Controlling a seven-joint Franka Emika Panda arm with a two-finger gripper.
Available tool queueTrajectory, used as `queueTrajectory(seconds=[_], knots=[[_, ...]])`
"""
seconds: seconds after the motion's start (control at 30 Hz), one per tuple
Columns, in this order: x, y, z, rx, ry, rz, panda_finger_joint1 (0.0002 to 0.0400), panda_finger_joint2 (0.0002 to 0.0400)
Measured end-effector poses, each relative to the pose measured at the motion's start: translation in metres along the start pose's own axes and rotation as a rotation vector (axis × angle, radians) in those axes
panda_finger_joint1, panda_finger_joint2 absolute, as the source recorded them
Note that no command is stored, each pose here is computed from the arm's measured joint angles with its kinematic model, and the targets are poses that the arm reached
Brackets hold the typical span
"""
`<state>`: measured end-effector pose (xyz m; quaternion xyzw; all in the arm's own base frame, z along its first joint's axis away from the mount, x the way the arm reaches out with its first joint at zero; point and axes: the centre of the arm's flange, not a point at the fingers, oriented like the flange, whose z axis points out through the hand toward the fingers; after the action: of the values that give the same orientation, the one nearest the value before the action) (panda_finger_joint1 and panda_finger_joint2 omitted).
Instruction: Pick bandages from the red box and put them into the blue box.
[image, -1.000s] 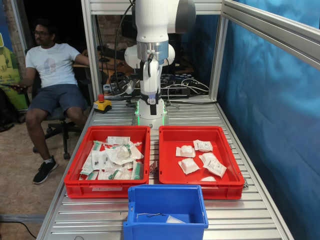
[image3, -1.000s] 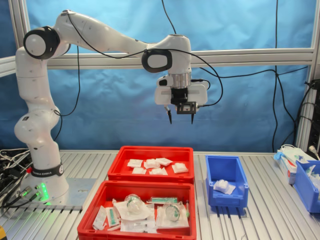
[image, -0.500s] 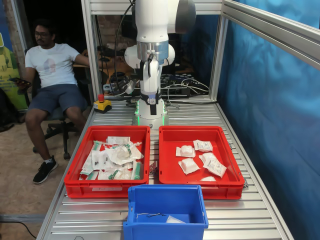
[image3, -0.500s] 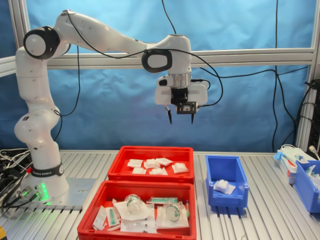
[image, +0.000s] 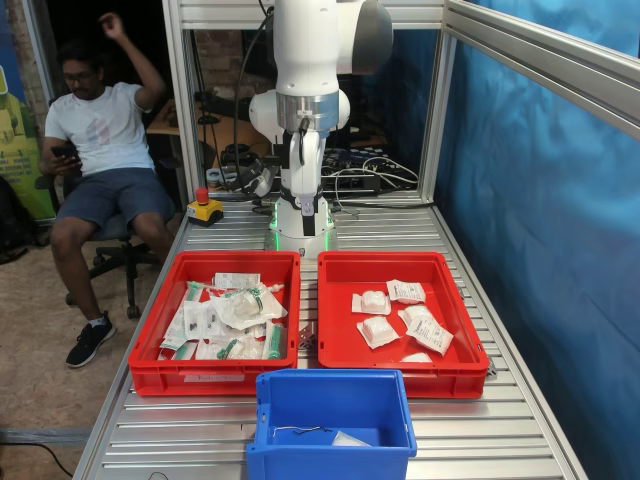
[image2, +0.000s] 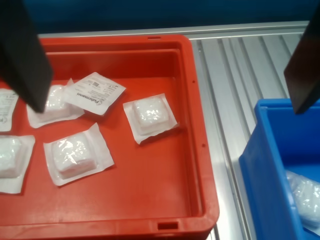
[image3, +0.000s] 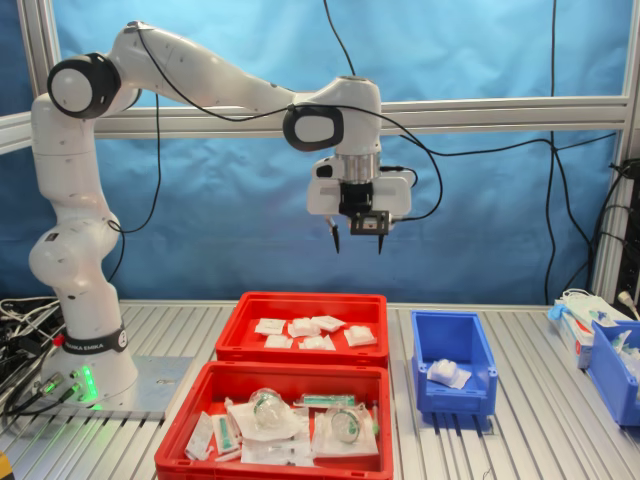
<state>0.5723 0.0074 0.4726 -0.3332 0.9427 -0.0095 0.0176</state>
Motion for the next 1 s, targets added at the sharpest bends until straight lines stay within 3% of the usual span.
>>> queueTrajectory(seconds=[0.23, 0.67, 1.0], knots=[[-0.006, 0.014, 0.015, -0.005, 0.005, -0.025, 0.04, 0.04], [-0.027, 0.049, 0.067, 0.023, -0.037, -0.097, 0.04, 0.04], [-0.039, 0.074, 0.127, 0.005, -0.01, -0.145, 0.04, 0.04]])
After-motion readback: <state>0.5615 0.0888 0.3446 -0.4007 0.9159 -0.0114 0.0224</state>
